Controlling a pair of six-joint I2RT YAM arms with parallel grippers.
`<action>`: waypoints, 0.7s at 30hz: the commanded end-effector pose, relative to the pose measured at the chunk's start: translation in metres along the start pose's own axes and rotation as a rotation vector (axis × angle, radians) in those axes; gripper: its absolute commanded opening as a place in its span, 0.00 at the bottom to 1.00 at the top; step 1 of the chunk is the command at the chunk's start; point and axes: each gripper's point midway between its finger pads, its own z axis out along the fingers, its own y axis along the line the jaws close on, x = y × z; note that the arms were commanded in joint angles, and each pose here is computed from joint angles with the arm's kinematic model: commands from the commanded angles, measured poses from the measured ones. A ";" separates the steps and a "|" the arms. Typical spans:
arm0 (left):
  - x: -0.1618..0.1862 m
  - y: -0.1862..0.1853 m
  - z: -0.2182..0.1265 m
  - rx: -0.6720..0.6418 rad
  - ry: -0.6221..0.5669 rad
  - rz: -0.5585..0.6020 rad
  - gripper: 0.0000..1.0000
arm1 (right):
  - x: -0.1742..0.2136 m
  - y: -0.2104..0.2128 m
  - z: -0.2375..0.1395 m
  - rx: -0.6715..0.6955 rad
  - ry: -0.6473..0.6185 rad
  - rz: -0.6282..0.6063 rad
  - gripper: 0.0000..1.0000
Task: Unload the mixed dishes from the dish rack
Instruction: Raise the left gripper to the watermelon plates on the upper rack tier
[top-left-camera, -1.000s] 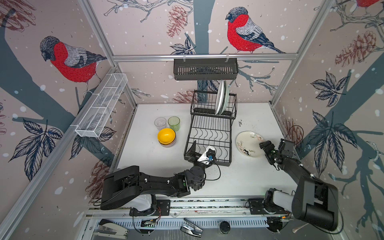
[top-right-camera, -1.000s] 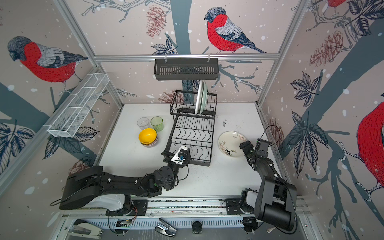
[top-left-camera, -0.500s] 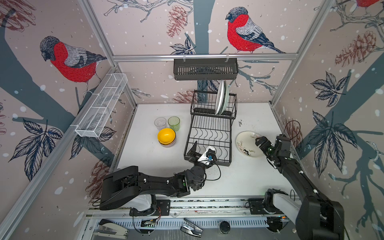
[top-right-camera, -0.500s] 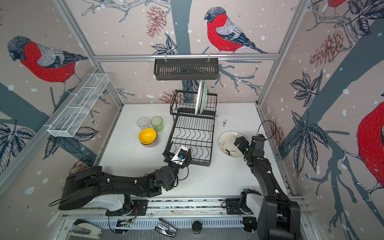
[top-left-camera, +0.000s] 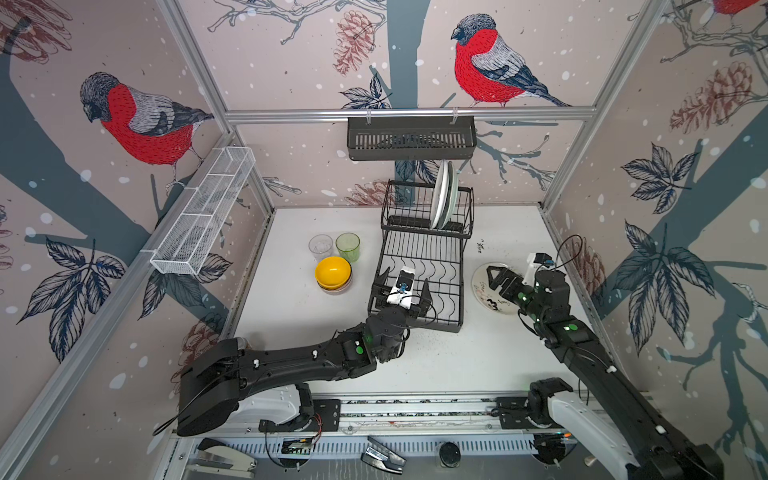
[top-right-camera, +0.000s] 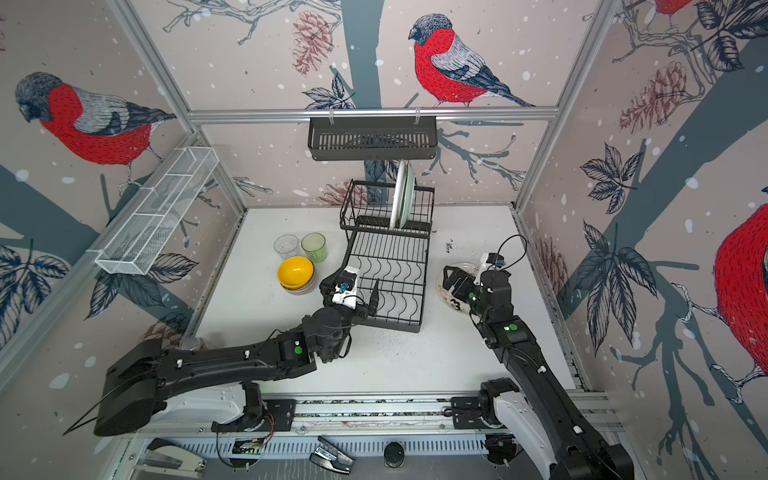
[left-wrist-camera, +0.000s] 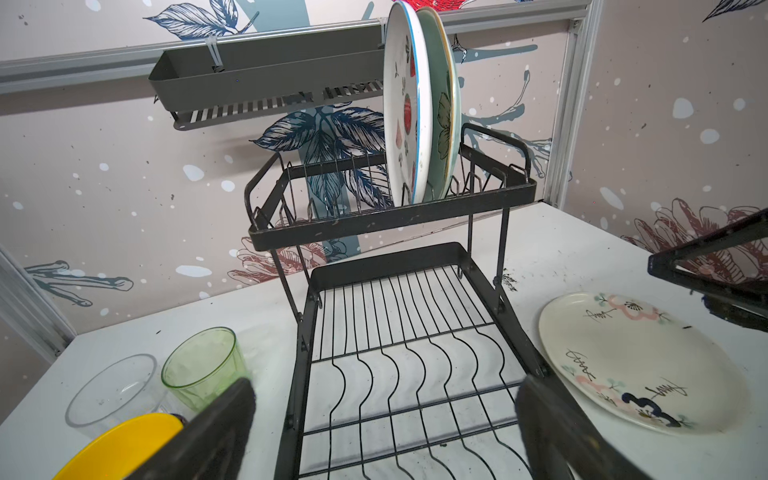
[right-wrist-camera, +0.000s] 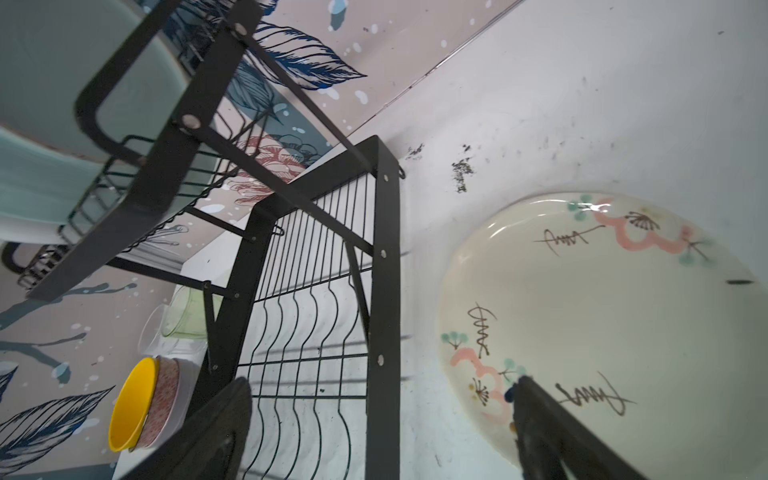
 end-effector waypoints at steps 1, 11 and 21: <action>-0.003 -0.005 0.002 0.025 0.019 -0.033 0.97 | -0.006 0.008 -0.004 -0.028 -0.045 -0.008 0.97; -0.029 -0.016 0.011 0.082 0.029 -0.108 0.97 | 0.014 -0.001 -0.015 -0.034 -0.043 -0.011 0.97; -0.064 -0.012 0.021 0.136 0.034 -0.192 0.97 | 0.015 -0.005 -0.033 -0.053 -0.094 -0.021 0.98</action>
